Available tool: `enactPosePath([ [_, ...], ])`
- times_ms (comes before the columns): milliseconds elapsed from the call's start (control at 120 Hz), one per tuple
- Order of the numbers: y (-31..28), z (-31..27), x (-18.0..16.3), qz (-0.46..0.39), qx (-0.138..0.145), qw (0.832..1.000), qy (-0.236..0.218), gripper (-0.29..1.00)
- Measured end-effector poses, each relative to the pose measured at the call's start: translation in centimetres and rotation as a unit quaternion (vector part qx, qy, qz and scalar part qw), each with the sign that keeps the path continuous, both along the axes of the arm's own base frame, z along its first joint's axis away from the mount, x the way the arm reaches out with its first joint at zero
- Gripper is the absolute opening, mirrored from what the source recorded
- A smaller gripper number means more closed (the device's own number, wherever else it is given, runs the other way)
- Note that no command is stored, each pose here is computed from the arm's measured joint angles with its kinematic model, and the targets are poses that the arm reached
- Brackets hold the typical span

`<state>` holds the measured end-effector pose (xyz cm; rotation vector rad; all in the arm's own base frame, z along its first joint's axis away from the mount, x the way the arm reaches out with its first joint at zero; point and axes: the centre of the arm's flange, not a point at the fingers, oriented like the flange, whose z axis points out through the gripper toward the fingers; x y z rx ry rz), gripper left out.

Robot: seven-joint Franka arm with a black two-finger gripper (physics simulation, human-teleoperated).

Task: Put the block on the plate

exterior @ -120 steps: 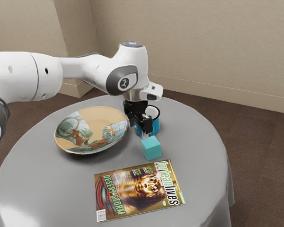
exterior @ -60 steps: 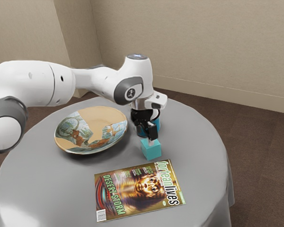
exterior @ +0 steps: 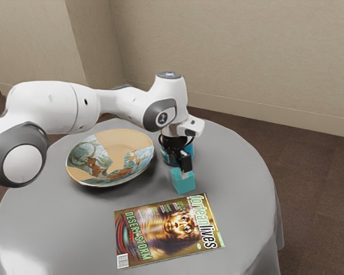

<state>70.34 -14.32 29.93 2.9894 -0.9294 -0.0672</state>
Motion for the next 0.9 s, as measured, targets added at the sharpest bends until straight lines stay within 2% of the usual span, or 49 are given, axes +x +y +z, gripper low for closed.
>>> enactPosePath([
  [525, -0.9, -2.5, 0.9, -0.041, -0.001, 0.999, -0.005, 0.70],
  [900, -1.7, -2.9, 0.8, -0.054, -0.005, 0.998, -0.010, 0.44],
])
